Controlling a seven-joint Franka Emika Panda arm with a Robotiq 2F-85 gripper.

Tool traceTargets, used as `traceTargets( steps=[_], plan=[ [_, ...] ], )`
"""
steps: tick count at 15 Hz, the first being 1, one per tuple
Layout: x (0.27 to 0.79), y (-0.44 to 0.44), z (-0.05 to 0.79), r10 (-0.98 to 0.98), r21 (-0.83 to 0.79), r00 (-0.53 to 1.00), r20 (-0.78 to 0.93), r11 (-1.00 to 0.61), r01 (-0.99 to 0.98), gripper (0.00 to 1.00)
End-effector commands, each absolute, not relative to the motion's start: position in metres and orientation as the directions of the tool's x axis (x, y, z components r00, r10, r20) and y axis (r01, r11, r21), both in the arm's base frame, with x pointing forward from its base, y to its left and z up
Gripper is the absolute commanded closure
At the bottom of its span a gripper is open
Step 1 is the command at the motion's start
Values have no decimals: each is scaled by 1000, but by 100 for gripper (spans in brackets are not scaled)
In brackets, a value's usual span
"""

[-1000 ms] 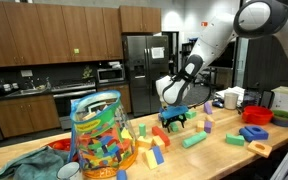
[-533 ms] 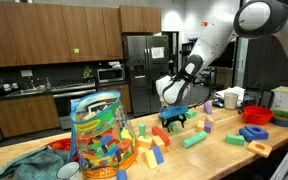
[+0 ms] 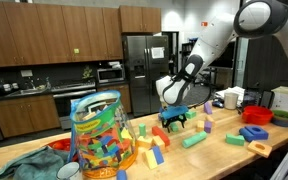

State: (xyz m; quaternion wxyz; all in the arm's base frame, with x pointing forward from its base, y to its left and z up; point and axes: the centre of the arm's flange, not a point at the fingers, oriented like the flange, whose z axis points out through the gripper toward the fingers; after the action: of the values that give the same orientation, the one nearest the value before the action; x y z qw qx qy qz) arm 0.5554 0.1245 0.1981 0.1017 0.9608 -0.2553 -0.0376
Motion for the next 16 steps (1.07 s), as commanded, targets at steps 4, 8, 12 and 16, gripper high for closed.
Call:
traceTargets(
  steps=[4,8,12,16],
  plan=[
    [555,124,198,-499,215,867,-20,-849,-483,0],
    [555,124,198,-499,215,867,-21,-849,-483,0],
    [555,124,198,-499,215,867,-21,-849,-483,0],
    [555,124,198,-499,215,867,-21,-849,-483,0]
  ],
)
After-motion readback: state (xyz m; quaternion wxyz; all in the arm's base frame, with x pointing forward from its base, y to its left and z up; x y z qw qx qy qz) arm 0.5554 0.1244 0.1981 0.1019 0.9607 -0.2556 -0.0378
